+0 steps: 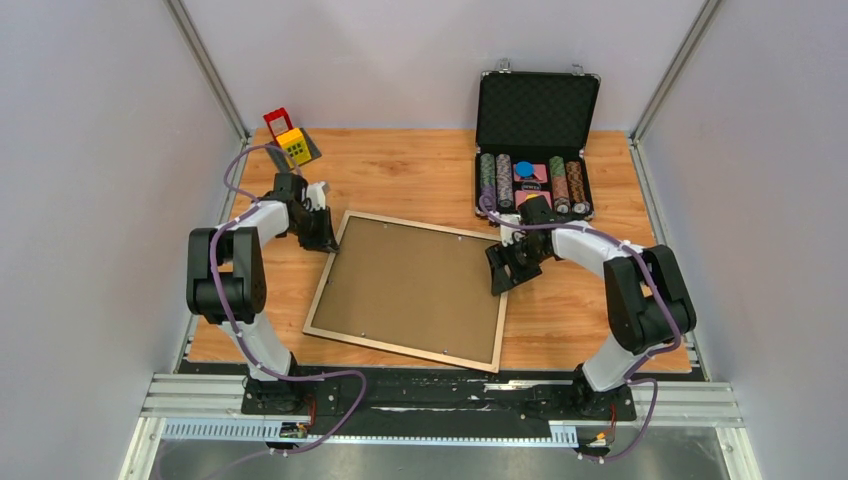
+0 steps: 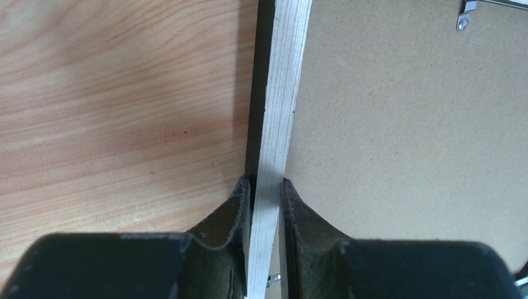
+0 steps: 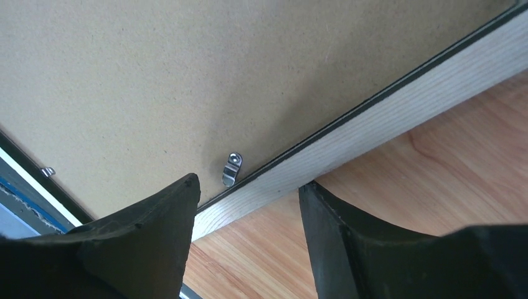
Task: Put the photo into the frame
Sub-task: Install the photo frame item at the center of the board.
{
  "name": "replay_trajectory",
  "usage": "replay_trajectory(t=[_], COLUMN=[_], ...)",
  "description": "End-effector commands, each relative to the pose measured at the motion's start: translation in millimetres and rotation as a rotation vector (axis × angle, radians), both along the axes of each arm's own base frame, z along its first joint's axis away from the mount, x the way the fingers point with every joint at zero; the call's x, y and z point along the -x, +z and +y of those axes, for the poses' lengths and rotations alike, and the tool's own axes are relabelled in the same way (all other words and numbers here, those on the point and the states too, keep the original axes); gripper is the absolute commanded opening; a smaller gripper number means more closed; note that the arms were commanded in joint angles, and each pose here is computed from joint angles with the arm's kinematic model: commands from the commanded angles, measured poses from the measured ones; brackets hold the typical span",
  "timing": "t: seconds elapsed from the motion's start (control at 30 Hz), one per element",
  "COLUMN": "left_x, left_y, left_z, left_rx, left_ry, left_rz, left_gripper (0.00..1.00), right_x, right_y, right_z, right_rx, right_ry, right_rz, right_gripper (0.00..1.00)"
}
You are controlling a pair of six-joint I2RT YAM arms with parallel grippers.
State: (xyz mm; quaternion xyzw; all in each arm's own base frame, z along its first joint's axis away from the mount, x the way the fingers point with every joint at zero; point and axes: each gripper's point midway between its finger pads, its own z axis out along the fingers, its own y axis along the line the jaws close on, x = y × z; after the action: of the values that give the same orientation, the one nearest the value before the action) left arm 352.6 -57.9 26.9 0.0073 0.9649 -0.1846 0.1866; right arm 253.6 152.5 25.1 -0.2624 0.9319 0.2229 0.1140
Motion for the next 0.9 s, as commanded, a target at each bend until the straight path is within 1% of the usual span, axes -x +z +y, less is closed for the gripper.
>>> replay_trajectory(t=[0.0, 0.1, 0.33, 0.47, 0.87], left_x=[11.8, 13.7, 21.2, 22.0, 20.6], left_y=[-4.5, -3.0, 3.4, 7.4, 10.3], left_z=[-6.4, -7.7, -23.4, -26.9, -28.4], left_rx=[0.045, 0.054, 0.142, 0.164, 0.173], left_ry=[0.019, 0.006, -0.058, -0.074, -0.079], left_rz=[0.038, 0.034, 0.043, 0.038, 0.03], left_gripper=[0.0, 0.0, 0.0, 0.0, 0.0], right_x=[-15.1, -23.2, -43.3, -53.1, -48.2], right_y=[-9.5, -6.7, 1.4, 8.2, 1.7], right_z=[2.5, 3.9, 8.8, 10.8, -3.3], right_rx=[0.035, 0.036, 0.031, 0.028, 0.092], right_ry=[-0.017, -0.029, -0.034, -0.022, -0.005], right_rz=[-0.03, -0.044, -0.081, -0.113, -0.143], right_gripper=[0.63, 0.63, 0.63, 0.63, 0.62])
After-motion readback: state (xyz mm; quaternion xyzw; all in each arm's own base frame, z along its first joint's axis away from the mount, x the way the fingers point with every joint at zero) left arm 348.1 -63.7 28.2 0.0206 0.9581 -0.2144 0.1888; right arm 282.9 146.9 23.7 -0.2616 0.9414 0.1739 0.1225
